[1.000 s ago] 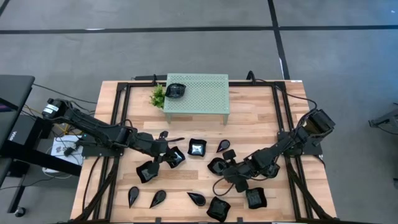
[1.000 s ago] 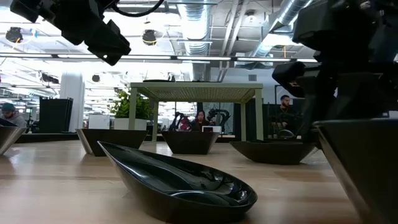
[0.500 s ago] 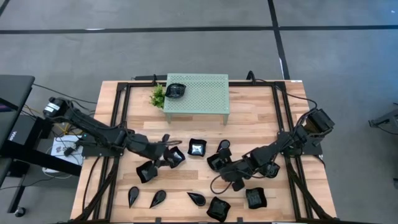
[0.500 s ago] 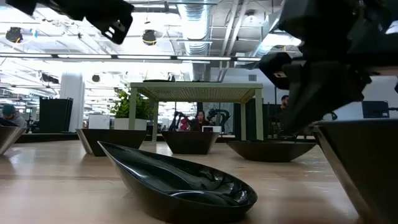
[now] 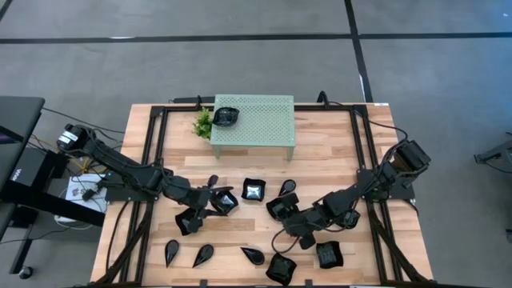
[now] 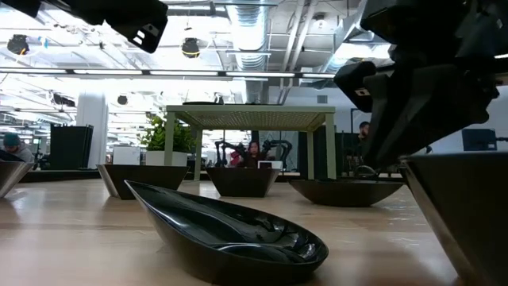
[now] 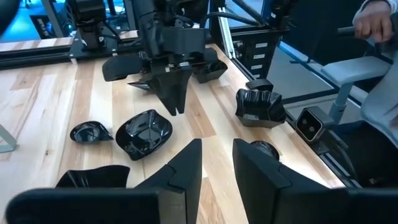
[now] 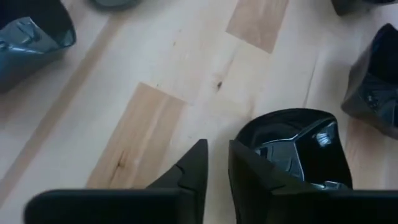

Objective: Pick & Place Mini shaped plates
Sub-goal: Stack the leaf-shaped plate on top of the other leaf-shaped plates on the shelf

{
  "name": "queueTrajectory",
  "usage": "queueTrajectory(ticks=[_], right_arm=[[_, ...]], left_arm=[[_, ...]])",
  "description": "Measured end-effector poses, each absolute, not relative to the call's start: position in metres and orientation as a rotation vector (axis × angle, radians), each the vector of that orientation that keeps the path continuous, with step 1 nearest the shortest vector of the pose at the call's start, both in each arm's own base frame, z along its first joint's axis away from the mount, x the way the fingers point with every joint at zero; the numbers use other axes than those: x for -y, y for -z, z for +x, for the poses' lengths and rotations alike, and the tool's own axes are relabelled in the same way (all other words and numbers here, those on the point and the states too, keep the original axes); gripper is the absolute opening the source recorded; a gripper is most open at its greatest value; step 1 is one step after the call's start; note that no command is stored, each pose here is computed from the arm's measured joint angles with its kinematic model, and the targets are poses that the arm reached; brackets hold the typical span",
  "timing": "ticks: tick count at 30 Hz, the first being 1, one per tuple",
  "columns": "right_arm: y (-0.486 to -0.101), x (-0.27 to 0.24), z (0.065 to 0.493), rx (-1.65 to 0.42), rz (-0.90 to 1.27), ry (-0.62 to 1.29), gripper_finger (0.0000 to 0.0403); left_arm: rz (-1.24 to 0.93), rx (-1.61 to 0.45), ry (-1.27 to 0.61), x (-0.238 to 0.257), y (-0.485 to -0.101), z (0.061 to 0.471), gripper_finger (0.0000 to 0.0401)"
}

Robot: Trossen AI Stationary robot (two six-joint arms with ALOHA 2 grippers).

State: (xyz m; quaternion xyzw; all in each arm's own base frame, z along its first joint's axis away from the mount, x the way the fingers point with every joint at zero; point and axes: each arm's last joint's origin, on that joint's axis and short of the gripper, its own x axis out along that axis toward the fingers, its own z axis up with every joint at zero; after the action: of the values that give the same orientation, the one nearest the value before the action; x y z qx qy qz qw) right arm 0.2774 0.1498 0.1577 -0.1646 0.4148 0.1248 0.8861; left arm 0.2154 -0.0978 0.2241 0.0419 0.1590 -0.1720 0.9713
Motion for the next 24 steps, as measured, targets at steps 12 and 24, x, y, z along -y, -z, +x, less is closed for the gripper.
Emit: queueTrajectory(ticks=[12,24], right_arm=[[-0.149,-0.134,0.277,-0.906,-0.325,-0.176,0.0154],[-0.144,-0.127,0.273,-0.993,-0.332,-0.189,0.0159]], left_arm=[[0.077,-0.318,0.346,0.098,-0.225,0.216,0.0092],[0.076,-0.316,0.346,0.098,-0.225,0.216,0.0092]])
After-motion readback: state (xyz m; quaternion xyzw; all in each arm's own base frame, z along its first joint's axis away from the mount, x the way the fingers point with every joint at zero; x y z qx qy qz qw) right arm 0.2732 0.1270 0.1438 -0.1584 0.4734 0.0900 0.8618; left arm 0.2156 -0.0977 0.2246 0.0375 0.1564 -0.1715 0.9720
